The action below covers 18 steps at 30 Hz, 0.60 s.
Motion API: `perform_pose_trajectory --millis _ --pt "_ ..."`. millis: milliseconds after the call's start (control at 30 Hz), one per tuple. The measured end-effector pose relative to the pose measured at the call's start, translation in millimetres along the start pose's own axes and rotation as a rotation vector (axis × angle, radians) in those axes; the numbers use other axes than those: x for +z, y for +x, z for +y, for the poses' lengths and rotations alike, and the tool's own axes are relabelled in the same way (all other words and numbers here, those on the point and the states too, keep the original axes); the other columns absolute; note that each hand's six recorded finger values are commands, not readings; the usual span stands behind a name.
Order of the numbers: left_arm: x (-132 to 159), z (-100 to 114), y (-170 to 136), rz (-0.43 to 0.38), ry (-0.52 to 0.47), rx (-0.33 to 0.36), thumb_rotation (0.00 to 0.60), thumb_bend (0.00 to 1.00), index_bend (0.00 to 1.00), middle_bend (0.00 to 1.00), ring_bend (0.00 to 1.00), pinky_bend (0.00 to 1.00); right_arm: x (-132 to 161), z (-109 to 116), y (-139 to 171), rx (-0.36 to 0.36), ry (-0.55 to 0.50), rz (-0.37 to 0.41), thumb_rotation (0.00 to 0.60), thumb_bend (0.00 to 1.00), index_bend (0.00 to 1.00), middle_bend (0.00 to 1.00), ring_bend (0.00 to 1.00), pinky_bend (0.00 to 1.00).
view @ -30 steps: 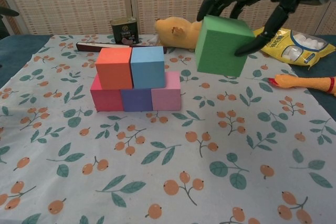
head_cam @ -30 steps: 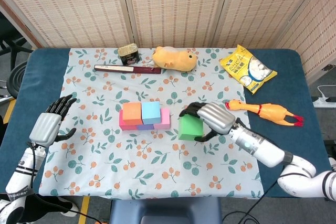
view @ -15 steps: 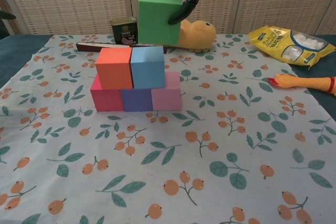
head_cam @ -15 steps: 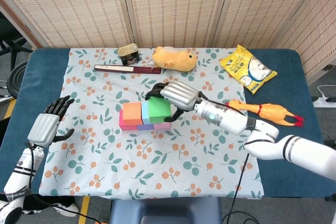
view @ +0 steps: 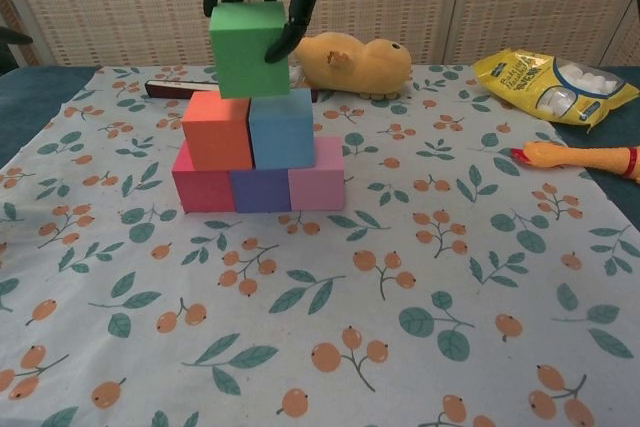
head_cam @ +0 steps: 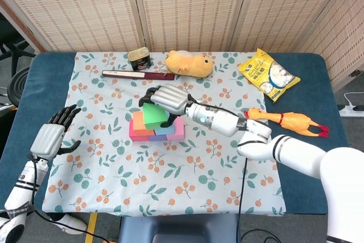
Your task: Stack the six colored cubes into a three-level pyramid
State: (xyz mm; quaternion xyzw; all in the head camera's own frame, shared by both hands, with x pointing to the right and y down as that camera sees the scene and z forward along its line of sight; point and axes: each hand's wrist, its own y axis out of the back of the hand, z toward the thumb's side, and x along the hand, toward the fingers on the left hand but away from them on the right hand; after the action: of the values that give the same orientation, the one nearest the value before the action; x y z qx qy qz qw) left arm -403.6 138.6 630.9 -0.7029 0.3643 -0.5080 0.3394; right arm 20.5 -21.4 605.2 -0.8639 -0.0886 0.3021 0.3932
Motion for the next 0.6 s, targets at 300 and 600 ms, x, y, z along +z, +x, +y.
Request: perform_pose_trajectory --millis 300,600 --pt "2 -1 1 -0.006 -0.005 0.0 0.6 0.3 0.01 0.0 0.0 0.14 2 -10 -18 0.029 -0.014 -0.037 0.6 0.15 0.2 0.35 0.14 0.26" --pt "2 -1 1 -0.01 -0.008 0.001 0.6 0.3 0.01 0.0 0.0 0.14 4 -10 -25 0.025 -0.016 -0.077 0.6 0.15 0.18 0.35 0.13 0.24"
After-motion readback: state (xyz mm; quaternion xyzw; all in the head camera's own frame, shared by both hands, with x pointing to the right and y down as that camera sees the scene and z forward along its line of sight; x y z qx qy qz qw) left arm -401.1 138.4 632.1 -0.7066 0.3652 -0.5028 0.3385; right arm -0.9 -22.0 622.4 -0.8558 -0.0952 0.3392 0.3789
